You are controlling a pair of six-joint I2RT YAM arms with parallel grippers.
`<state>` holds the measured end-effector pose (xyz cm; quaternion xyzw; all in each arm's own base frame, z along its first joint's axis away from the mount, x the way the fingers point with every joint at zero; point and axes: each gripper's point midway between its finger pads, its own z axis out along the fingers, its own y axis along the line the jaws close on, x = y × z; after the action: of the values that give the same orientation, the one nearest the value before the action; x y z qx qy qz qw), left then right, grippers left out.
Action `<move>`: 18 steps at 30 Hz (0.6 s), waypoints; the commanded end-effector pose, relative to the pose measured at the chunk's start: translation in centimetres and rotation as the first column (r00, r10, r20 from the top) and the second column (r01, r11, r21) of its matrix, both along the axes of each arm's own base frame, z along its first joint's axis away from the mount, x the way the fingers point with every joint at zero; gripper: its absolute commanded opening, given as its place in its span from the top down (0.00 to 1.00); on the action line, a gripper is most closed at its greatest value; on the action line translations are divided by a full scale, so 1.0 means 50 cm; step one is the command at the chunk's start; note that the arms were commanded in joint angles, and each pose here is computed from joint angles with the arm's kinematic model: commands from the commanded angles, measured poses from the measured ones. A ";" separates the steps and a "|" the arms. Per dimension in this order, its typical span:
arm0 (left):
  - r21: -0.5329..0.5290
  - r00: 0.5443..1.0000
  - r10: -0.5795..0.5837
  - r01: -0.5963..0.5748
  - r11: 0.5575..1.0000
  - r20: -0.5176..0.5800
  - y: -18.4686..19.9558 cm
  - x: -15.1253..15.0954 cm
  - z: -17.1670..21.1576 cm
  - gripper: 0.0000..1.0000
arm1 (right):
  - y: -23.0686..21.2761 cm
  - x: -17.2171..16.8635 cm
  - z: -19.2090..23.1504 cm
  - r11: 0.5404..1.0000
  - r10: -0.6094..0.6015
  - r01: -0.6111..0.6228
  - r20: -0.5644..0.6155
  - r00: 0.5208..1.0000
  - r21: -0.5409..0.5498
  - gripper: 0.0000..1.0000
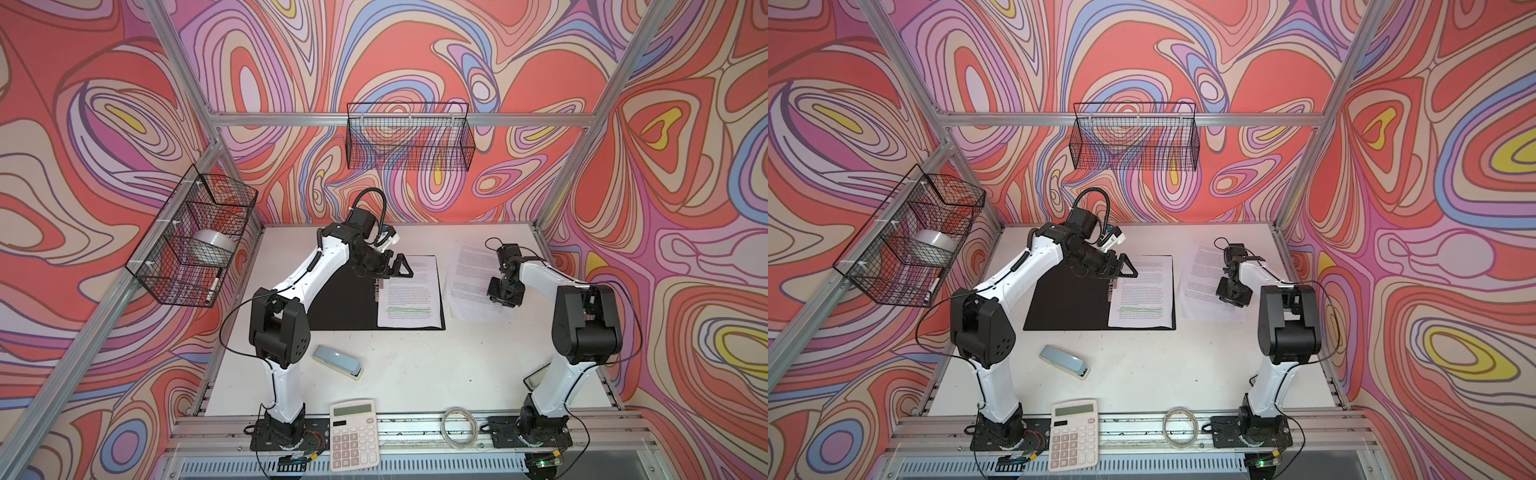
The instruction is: Put the files into the folder
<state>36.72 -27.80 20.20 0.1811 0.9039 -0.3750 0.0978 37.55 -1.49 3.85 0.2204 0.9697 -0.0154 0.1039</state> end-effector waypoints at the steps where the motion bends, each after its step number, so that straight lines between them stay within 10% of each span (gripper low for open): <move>1: -0.015 1.000 -0.009 0.010 1.000 0.024 -0.003 -0.010 0.029 0.05 | -0.003 0.015 0.039 1.000 0.009 -0.009 0.046 0.999 -0.007 0.73; 6: -0.008 1.000 -0.008 0.009 1.000 0.021 -0.001 -0.012 0.024 0.05 | 0.004 0.019 0.033 1.000 0.023 -0.023 0.041 0.999 0.015 0.79; 10: -0.010 1.000 -0.010 0.010 1.000 0.028 -0.001 -0.011 0.025 0.05 | 0.006 0.019 0.024 1.000 0.008 -0.009 0.035 0.999 0.024 0.58; 18: 0.076 0.991 -0.134 0.134 0.988 -0.006 -0.064 -0.002 -0.038 0.05 | 0.044 0.040 0.022 0.991 0.029 -0.038 0.073 0.997 0.129 0.56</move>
<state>37.37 -29.48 20.09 0.2073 0.9017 -0.3672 0.0958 38.42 -0.16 4.63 0.2125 0.9702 0.0257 0.1135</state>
